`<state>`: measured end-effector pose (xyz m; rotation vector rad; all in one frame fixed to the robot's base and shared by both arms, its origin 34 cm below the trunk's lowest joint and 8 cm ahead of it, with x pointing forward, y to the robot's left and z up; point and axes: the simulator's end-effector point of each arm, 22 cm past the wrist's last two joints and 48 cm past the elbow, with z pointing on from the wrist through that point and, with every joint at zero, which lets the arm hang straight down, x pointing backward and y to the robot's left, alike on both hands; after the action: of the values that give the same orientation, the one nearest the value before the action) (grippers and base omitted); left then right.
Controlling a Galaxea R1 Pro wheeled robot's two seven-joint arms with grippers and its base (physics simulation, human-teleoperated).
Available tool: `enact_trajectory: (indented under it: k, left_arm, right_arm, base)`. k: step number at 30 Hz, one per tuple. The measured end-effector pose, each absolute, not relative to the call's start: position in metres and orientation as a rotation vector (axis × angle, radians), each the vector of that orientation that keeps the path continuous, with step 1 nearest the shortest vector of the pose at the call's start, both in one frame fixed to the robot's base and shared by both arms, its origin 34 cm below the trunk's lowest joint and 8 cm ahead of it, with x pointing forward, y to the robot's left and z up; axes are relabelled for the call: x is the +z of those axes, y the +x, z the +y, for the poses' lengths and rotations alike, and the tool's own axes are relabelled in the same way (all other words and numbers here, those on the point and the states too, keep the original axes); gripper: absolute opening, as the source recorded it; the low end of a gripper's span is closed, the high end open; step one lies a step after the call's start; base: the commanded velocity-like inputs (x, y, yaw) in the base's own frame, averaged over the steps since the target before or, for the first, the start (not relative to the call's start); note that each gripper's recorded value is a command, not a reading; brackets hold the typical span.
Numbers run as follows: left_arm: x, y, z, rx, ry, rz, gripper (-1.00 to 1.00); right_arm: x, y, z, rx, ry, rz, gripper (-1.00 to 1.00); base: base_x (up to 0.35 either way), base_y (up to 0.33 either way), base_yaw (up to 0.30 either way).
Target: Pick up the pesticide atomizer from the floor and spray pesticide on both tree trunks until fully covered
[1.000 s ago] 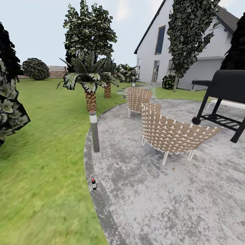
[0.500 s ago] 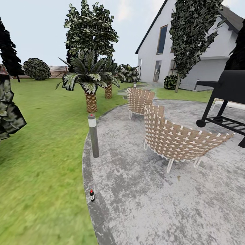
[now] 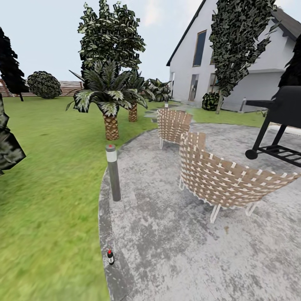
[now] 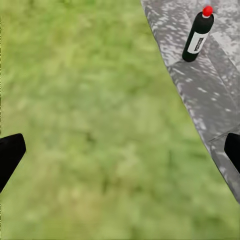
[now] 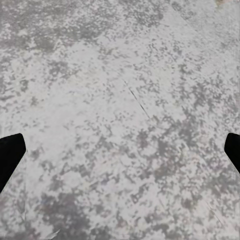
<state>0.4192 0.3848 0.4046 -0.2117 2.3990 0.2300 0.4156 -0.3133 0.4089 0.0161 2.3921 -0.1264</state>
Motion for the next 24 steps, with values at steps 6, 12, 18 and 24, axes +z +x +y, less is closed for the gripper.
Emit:
enact_trajectory:
  k: [6,12,18,24]
  left_arm:
    - [0.4051,0.4197,0.3851,0.230,-0.212,2.397,1.00]
    - [0.4062,0.4210,0.3852,0.230,-0.212,2.393,1.00]
    - [0.4072,0.4221,0.3845,0.225,-0.210,2.389,1.00]
    - [0.4076,0.4224,0.3834,0.219,-0.206,2.388,1.00]
  right_arm:
    - [0.4095,0.4163,-0.3138,-0.128,0.017,2.390,1.00]
    - [0.4103,0.4171,-0.3141,-0.128,0.018,2.387,1.00]
    - [0.4115,0.4184,-0.3141,-0.128,0.019,2.383,1.00]
    - [0.4133,0.4211,-0.3128,-0.125,0.018,2.376,1.00]
  base:
    - [0.192,0.259,-0.141]
    - [0.083,0.295,-0.260]
    - [0.006,0.306,-0.270]
    - [0.000,0.307,-0.093]
